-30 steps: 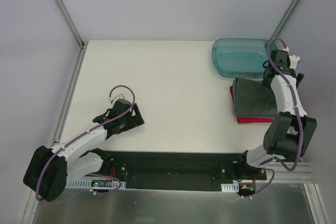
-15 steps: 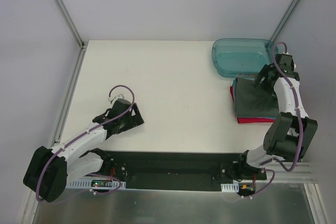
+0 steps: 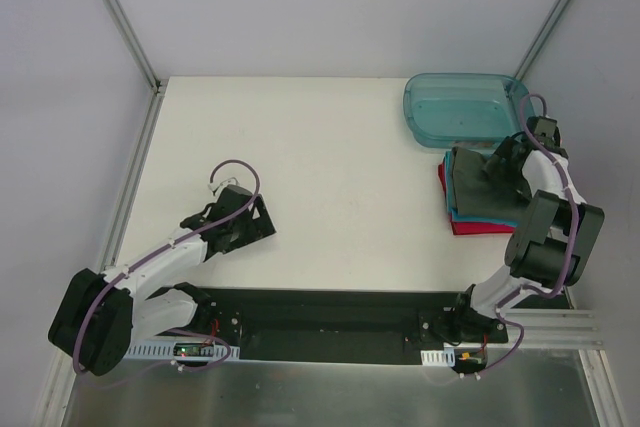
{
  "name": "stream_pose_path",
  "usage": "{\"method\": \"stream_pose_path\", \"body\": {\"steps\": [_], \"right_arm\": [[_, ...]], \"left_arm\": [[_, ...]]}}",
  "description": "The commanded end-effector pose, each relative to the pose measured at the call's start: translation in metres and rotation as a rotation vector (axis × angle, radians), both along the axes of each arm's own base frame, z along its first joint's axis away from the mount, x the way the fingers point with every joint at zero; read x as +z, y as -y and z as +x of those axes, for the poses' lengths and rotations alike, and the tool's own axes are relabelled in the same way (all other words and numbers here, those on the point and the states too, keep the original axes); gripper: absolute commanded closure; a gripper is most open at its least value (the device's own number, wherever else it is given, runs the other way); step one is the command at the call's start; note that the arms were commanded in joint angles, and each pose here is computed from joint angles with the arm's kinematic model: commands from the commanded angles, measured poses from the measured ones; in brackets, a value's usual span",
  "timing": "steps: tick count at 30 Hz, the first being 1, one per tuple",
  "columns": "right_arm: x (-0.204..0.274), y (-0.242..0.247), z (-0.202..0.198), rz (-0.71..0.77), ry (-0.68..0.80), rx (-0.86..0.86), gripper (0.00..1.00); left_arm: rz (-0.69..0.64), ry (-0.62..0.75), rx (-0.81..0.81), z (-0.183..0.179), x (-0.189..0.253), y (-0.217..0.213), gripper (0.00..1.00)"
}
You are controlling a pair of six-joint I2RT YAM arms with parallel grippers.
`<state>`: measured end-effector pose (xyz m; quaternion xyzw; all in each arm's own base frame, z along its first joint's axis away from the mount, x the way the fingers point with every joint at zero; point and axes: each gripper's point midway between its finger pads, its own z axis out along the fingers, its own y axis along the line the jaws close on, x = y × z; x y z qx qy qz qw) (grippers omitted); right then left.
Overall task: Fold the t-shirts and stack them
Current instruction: Put the neatly folded tshirt into the corner of the board with the right arm
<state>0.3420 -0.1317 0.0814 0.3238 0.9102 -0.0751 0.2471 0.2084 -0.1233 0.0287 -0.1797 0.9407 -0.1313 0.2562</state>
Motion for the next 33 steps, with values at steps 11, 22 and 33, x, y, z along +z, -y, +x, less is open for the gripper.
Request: {"method": "stream_pose_path", "body": {"steps": [11,22,33], "right_arm": [[0.088,0.0,-0.028,-0.093,0.21,-0.058,0.04],[0.049,0.003,-0.061,-0.029,0.158,-0.145,0.04],[0.071,0.003,-0.067,-0.056,0.254,-0.143,0.04]], "left_arm": [[-0.032,0.042,-0.015,0.001,0.013,0.001,0.01],[-0.052,0.053,-0.02,-0.002,0.015,0.002,0.01],[-0.079,0.073,-0.044,-0.005,0.021,0.005,0.01]]}}
